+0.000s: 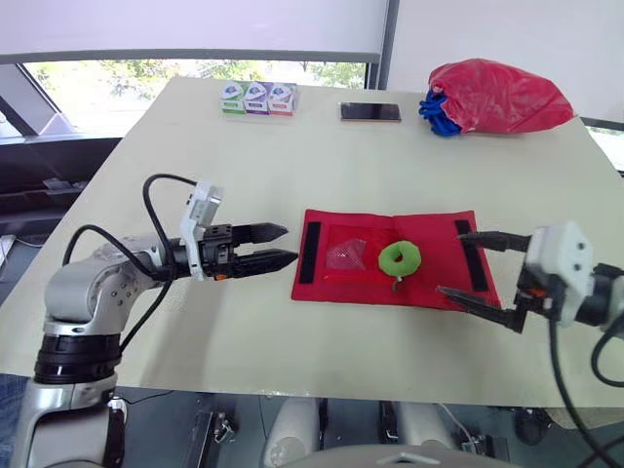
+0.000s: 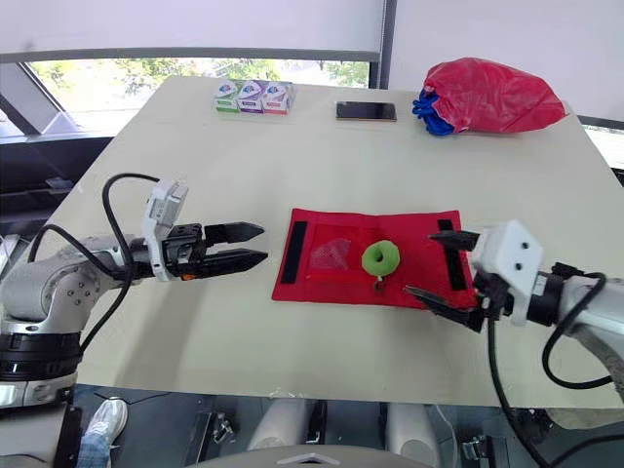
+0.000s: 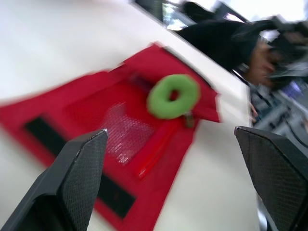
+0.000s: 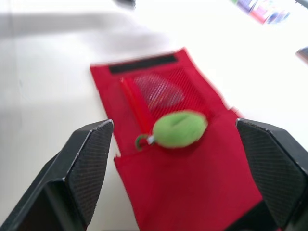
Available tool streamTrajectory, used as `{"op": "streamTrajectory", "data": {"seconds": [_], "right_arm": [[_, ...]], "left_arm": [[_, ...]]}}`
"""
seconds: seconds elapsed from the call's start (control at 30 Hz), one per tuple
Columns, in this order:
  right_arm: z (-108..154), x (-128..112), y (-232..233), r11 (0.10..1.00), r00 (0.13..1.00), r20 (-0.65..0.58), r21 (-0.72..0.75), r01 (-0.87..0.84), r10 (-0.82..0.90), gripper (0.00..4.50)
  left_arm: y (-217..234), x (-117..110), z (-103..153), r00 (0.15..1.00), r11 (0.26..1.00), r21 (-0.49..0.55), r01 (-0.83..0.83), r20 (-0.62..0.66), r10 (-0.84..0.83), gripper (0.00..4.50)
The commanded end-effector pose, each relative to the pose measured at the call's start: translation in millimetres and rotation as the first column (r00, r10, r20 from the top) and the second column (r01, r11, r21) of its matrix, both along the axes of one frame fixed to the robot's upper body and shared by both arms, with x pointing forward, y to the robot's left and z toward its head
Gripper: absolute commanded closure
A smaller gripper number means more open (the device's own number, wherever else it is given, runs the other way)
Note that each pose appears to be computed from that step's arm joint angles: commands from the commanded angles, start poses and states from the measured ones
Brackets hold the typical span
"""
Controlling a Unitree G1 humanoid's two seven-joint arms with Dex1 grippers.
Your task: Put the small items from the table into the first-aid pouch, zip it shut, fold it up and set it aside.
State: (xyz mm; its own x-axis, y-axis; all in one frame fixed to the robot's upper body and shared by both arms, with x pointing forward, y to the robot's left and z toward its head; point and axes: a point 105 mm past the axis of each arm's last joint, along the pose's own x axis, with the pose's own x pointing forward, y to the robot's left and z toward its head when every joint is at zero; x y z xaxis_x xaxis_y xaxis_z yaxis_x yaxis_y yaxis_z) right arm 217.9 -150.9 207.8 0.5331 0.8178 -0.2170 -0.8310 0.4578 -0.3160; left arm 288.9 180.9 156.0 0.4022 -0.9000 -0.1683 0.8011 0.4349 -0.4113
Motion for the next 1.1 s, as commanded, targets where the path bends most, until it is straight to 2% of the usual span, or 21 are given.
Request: {"op": "streamTrajectory", "data": {"seconds": [0.03, 0.13, 0.3, 0.57, 0.73, 0.8, 0.83, 0.97, 1.0, 1.1], "right_arm": [[21, -8, 1, 0.997, 0.998, 0.020, 0.036, -0.066, 0.065, 0.07], [29, -9, 1, 0.995, 0.996, 0.012, 0.039, -0.091, 0.091, 0.07], [30, -6, 1, 0.995, 0.995, 0.012, 0.015, -0.103, 0.103, 0.07], [31, -3, 1, 0.995, 0.995, 0.025, 0.010, -0.098, 0.098, 0.07], [30, -3, 1, 0.995, 0.995, 0.032, -0.003, -0.099, 0.099, 0.07], [30, -2, 1, 0.995, 0.994, 0.037, 0.003, -0.098, 0.098, 0.00], [30, -2, 1, 0.995, 0.994, 0.038, 0.006, -0.098, 0.098, 0.00], [28, -2, 3, 0.995, 0.994, 0.036, 0.017, -0.103, 0.103, 0.00], [27, -1, 4, 0.994, 0.994, 0.034, 0.020, -0.105, 0.104, 0.00], [24, 1, 6, 0.994, 0.994, 0.028, 0.028, -0.109, 0.108, 0.00]], "left_arm": [[3, 8, -5, 0.991, 0.994, -0.047, -0.101, -0.096, 0.096, 0.00], [2, 16, -16, 0.969, 0.981, -0.055, -0.187, -0.177, 0.175, 0.00], [-10, 18, -48, 0.913, 0.964, 0.026, -0.263, -0.318, 0.258, 0.00], [-25, 18, -53, 0.837, 0.939, -0.058, -0.339, -0.474, 0.273, 0.00], [-35, 14, -50, 0.806, 0.938, -0.152, -0.312, -0.565, 0.177, 0.00], [-39, 15, -47, 0.800, 0.933, -0.197, -0.302, -0.584, 0.136, 0.54], [-39, 16, -46, 0.799, 0.930, -0.206, -0.303, -0.588, 0.130, 0.64], [-35, 15, -44, 0.798, 0.931, -0.208, -0.300, -0.590, 0.125, 1.97], [-33, 14, -44, 0.797, 0.930, -0.207, -0.302, -0.590, 0.128, 2.53], [-25, 13, -42, 0.800, 0.929, -0.208, -0.307, -0.585, 0.134, 3.70]]}}
